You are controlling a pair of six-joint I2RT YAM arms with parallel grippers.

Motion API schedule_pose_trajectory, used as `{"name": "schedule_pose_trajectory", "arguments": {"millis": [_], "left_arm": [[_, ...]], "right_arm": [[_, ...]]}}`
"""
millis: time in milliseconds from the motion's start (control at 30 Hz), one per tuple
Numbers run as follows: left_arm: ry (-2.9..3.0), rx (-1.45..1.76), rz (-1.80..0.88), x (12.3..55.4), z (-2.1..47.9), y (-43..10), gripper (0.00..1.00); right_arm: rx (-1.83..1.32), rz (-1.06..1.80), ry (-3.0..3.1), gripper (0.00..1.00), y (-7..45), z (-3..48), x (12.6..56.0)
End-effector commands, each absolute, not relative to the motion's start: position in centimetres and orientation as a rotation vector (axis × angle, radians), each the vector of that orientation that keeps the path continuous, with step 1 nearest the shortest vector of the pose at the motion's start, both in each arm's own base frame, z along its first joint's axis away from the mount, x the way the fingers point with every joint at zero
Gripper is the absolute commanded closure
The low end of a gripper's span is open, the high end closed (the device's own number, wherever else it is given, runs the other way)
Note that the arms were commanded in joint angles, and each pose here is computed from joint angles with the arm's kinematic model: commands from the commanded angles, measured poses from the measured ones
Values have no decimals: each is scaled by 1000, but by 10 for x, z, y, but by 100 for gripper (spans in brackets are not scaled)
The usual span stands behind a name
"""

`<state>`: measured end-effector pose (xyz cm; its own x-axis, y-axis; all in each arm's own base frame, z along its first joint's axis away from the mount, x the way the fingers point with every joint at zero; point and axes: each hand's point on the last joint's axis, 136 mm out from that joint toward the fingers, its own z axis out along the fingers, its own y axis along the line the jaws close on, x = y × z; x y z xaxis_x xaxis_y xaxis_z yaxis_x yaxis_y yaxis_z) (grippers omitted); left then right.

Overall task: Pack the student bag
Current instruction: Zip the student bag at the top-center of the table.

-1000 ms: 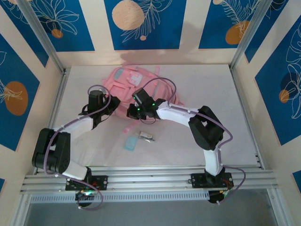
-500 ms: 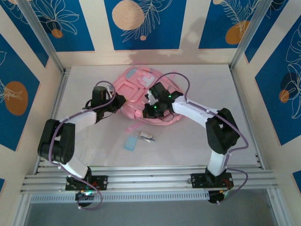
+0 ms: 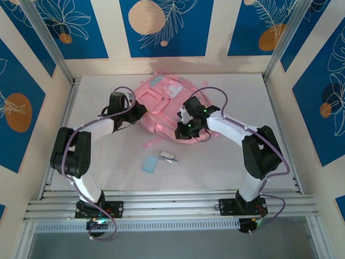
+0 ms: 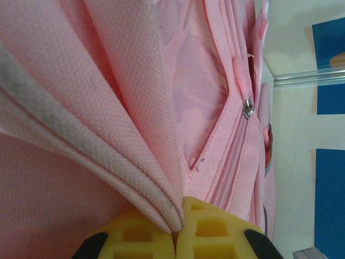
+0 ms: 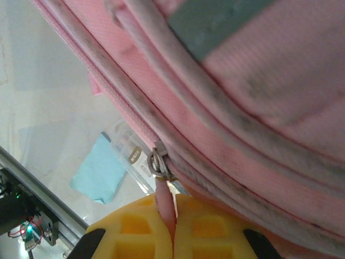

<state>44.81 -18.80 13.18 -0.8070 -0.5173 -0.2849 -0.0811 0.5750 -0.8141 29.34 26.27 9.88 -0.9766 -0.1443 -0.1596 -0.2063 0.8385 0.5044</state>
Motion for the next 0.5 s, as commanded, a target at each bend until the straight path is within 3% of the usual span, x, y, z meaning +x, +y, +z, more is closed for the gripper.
{"name": "schedule_pose_trajectory", "arguments": {"millis": [0,267,367,467], "left_arm": [[2061,-550,-865,527,175,-100,100],[2126,-559,-901,553,160,-103,98],[2165,-561,-1018,537,157,-120,63],[2154,-583,-1110,508,162,-135,39]], "right_arm": [[-57,438,3319,100,179,73,216],[-70,610,3284,100,205,84,214],[-84,784,3205,100,232,92,226],[-101,901,3106,100,259,108,250]]}}
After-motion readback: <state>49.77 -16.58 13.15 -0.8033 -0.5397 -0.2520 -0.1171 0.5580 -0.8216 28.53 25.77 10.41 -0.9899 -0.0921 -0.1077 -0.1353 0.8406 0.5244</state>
